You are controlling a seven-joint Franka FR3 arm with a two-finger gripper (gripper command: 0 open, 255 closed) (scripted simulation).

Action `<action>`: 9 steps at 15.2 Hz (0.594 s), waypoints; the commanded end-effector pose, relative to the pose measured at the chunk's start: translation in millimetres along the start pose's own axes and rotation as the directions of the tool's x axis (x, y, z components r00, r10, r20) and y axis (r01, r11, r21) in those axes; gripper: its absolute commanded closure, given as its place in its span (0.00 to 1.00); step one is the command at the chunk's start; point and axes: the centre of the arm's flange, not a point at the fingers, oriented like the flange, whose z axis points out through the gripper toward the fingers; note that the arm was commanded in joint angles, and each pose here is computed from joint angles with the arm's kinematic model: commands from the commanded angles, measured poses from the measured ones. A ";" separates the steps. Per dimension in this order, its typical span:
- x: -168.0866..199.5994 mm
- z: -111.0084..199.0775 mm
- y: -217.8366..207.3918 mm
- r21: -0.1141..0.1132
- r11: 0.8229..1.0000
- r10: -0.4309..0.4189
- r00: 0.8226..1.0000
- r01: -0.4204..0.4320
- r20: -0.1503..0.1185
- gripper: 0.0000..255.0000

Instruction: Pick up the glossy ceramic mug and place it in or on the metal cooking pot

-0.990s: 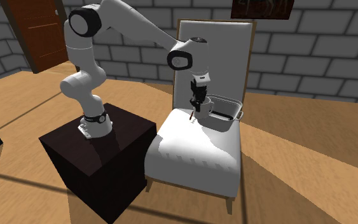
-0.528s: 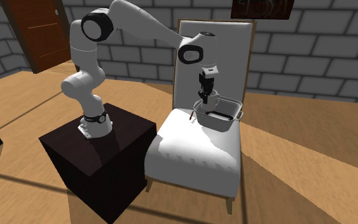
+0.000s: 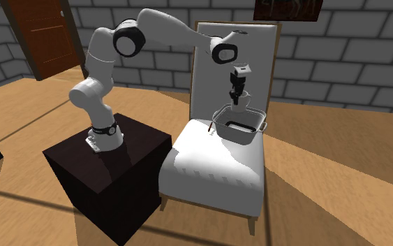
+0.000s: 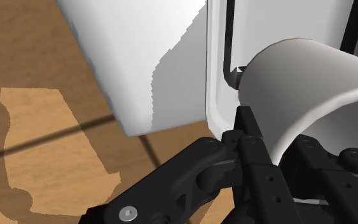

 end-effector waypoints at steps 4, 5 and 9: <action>1.0 -4.3 -65.5 0.000 1.000 0.002 1.000 -0.002 0.000 1.00; 1.7 -4.9 -86.1 0.000 1.000 0.002 1.000 -0.002 0.000 1.00; 0.8 16.2 -85.0 0.000 1.000 0.002 1.000 -0.002 0.000 1.00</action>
